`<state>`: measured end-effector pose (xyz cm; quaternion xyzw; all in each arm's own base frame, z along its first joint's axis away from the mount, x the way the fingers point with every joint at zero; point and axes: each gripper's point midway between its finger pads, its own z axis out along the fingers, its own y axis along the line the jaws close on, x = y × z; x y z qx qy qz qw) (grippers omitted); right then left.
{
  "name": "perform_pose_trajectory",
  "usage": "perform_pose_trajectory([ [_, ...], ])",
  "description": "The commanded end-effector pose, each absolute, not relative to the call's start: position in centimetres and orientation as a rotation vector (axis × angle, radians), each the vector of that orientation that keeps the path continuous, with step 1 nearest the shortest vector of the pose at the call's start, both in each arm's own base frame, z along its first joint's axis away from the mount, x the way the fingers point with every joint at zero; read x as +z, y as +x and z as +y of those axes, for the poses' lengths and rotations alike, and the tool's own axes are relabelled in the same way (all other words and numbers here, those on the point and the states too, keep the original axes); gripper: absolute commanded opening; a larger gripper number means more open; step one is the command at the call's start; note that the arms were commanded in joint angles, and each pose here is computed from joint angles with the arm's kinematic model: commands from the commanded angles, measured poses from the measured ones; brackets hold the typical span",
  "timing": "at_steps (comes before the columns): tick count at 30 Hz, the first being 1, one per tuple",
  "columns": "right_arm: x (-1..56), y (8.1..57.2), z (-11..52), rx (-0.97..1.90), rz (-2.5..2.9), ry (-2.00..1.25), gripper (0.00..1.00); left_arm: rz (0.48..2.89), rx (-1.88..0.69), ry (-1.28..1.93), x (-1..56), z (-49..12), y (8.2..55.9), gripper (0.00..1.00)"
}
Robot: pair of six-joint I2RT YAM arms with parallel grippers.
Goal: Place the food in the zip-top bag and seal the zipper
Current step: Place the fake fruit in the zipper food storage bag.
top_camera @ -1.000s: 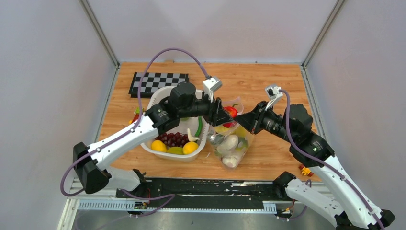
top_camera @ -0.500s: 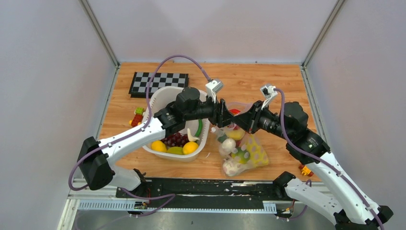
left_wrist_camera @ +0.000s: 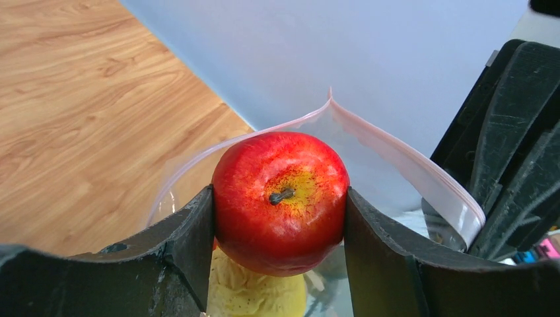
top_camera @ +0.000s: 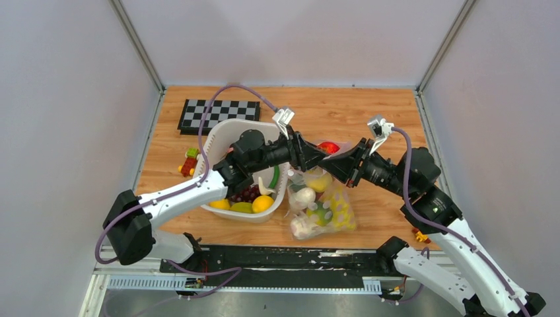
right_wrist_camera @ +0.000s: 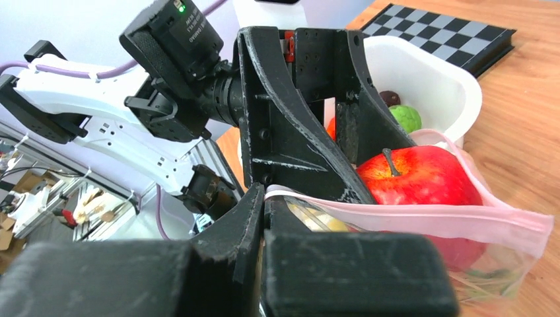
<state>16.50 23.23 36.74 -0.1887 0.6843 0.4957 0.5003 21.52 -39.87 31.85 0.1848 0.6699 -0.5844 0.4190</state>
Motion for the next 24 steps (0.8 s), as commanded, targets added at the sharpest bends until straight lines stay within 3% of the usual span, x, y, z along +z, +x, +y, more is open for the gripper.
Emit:
perform_pose_trajectory([
  [1, 40.3, 16.7, 21.7, 1.156, 1.475, -0.387, 0.00, 1.504, -1.663, 0.455, 36.2, -40.1, 19.4, 0.42],
  [7, 40.0, 16.5, 21.5, 1.156, 1.470, -0.388, 0.00, 1.574, -1.800, 0.649, 33.3, -42.1, 17.0, 0.37],
  [13, 40.2, 16.8, 21.0, 1.109, 1.464, -0.383, 0.00, 1.770, -1.506, 0.811, 28.4, -41.1, 17.9, 0.42],
  [17, 40.1, 17.1, 20.9, 1.090, 1.473, -0.379, 0.00, 1.924, -1.331, 0.896, 25.1, -39.5, 18.1, 0.53],
  [24, 39.8, 17.3, 20.5, 1.071, 1.471, -0.353, 0.00, 1.977, -1.305, 0.968, 23.9, -39.2, 17.6, 0.53],
])
